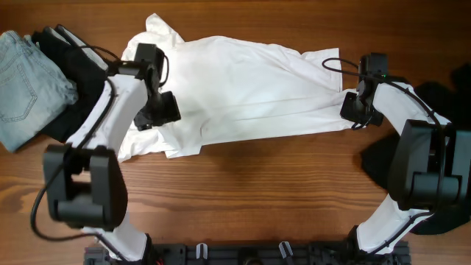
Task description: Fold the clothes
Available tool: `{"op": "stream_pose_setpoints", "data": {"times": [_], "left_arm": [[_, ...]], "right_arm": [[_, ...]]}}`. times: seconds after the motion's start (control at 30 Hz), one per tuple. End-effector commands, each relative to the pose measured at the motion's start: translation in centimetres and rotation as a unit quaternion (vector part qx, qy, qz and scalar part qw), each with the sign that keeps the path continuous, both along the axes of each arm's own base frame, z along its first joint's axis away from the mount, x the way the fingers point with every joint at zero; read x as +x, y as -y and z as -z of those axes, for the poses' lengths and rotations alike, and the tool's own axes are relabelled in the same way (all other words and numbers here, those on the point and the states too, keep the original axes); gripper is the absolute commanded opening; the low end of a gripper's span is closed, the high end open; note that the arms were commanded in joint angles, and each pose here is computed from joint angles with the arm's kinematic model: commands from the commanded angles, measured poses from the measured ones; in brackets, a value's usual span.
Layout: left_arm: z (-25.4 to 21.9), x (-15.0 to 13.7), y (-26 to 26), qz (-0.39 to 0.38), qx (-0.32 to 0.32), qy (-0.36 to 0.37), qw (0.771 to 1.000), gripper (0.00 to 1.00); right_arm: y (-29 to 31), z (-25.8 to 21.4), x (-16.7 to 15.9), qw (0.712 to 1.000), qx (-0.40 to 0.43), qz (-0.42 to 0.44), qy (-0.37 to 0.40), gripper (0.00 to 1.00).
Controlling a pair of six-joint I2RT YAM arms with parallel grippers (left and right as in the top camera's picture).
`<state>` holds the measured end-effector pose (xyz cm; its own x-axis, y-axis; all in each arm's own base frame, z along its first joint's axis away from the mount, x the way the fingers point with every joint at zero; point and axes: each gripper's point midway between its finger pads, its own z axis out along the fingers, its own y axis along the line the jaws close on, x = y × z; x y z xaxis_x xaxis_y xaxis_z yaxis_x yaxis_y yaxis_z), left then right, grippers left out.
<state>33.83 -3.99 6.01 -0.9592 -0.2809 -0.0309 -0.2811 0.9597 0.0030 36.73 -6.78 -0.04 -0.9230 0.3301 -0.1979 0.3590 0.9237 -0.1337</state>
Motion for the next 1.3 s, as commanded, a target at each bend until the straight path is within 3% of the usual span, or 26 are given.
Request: {"op": "stream_pose_setpoints", "data": {"times": [0.0, 0.1, 0.13, 0.17, 0.27, 0.33, 0.37, 0.4, 0.43, 0.47, 0.5, 0.57, 0.63, 0.67, 0.73, 0.87, 1.03, 1.1, 1.27], "left_arm": [[3.2, -0.8, 0.4, 0.012, -0.003, -0.049, 0.999, 0.58], [4.1, -1.0, 0.4, 0.011, -0.001, -0.062, 0.998, 0.39], [4.1, -0.8, 0.4, 0.012, -0.002, -0.058, 0.998, 0.11], [4.0, -0.7, 0.5, 0.011, -0.002, -0.056, 0.998, 0.04], [0.9, 2.1, -1.0, -0.020, -0.009, -0.002, 1.000, 0.04], [-2.0, 5.1, -3.6, -0.092, -0.018, 0.067, 0.993, 0.04], [-2.4, 6.0, -4.5, -0.127, -0.036, 0.084, 0.988, 0.04], [-2.1, 5.8, -4.9, -0.137, -0.043, 0.077, 0.987, 0.06], [-1.7, 5.4, -5.4, -0.144, -0.041, 0.066, 0.986, 0.27], [-1.6, 5.0, -5.8, -0.157, -0.041, 0.057, 0.985, 0.64], [-1.5, 4.7, -5.6, -0.162, -0.046, 0.051, 0.984, 0.68], [-1.4, 4.1, -4.8, -0.157, -0.058, 0.037, 0.985, 0.68], [-1.6, 3.7, -3.1, -0.148, -0.092, 0.023, 0.985, 0.56], [-1.6, 3.5, -2.7, -0.145, -0.096, 0.019, 0.985, 0.50], [-1.6, 3.2, -1.6, -0.128, -0.096, 0.012, 0.987, 0.49], [-1.3, 3.3, -0.4, -0.086, -0.057, 0.022, 0.994, 0.50], [1.1, 3.1, 1.1, -0.061, -0.050, 0.033, 0.996, 0.60], [1.9, 2.5, 1.5, -0.056, -0.049, 0.028, 0.997, 0.61], [3.4, 1.3, 1.4, -0.056, -0.047, 0.014, 0.997, 0.61]], "right_arm": [[0.6, 0.9, -1.0, 1.000, -0.011, 0.014, -0.018, 0.05], [0.6, 0.9, -1.0, 1.000, -0.011, 0.014, -0.018, 0.05], [0.6, 0.9, -1.0, 1.000, -0.011, 0.014, -0.018, 0.04], [0.6, 0.9, -1.0, 1.000, -0.011, 0.014, -0.018, 0.04], [0.6, 0.8, -1.1, 1.000, -0.011, 0.014, -0.019, 0.04], [0.6, 0.8, -1.1, 1.000, -0.011, 0.014, -0.018, 0.04], [0.6, 0.8, -1.0, 1.000, -0.010, 0.014, -0.018, 0.05], [0.5, 0.7, -1.1, 1.000, -0.007, 0.014, -0.020, 0.11], [0.5, 0.6, -1.2, 1.000, -0.007, 0.015, -0.023, 0.29], [0.5, 0.0, -0.9, 1.000, -0.007, 0.015, -0.020, 0.64], [0.5, -0.8, -0.5, 1.000, -0.008, 0.015, -0.013, 0.65], [0.7, -3.2, 0.6, 1.000, -0.010, 0.015, 0.008, 0.64], [0.6, -6.6, 2.6, 0.999, -0.007, 0.002, 0.046, 0.60], [-0.6, -8.3, 4.4, 0.996, 0.019, -0.048, 0.072, 0.59], [-2.9, -11.7, 7.6, 0.982, 0.067, -0.125, 0.128, 0.66], [-3.4, -14.8, 12.5, 0.959, 0.066, -0.152, 0.231, 0.68], [-4.1, -10.9, 16.2, 0.951, 0.067, -0.162, 0.253, 0.71], [-4.2, -8.3, 17.0, 0.955, 0.076, -0.148, 0.246, 0.77], [-4.0, -3.6, 18.5, 0.959, 0.092, -0.112, 0.244, 0.77]]}}
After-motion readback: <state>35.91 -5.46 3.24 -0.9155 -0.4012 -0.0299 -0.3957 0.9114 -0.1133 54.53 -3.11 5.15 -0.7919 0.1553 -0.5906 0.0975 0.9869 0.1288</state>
